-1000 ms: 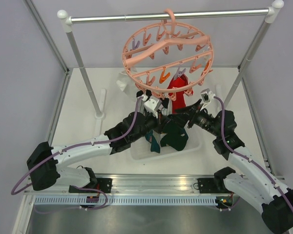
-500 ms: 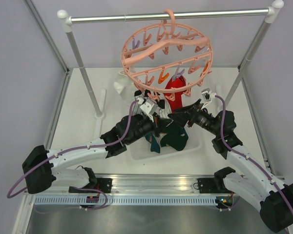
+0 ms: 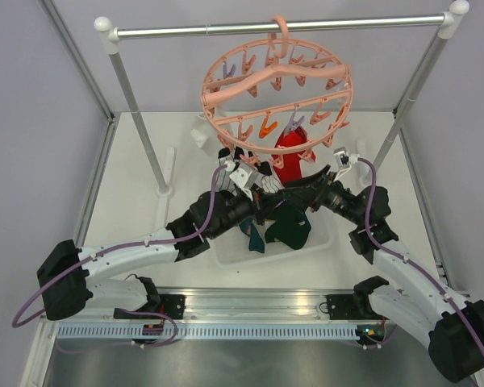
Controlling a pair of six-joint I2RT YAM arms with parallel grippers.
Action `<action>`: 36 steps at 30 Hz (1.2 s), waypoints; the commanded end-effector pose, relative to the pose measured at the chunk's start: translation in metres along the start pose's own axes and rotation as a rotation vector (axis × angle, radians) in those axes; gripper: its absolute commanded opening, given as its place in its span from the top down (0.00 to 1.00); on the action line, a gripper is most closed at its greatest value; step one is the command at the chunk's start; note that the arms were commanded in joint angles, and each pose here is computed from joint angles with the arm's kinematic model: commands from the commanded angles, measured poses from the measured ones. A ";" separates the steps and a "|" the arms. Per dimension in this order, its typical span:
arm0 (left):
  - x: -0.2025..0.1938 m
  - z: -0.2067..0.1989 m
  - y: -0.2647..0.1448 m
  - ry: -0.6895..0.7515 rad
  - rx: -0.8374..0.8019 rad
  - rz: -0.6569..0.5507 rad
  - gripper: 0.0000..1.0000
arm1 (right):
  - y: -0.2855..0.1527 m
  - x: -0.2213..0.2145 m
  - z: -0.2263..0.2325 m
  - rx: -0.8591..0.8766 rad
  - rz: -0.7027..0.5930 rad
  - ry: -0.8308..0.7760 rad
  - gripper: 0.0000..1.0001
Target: Remove the socks clipped to the hanger
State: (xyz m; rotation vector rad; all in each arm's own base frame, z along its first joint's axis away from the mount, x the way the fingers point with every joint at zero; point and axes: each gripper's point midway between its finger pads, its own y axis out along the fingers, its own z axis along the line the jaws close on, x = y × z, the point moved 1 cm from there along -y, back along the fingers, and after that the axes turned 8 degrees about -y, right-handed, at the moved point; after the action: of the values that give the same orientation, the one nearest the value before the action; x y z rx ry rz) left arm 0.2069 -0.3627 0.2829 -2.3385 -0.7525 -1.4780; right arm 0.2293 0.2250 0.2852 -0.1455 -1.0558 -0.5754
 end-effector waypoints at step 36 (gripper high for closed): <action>0.018 -0.012 0.001 -0.066 -0.047 -0.093 0.98 | -0.012 0.018 0.027 0.206 -0.152 0.253 0.27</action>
State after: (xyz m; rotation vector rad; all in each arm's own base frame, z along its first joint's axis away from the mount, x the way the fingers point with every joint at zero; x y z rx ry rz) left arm 0.2084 -0.3609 0.2867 -2.3608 -0.8107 -1.4648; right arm 0.2200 0.2205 0.2898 0.0784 -0.8282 -0.6064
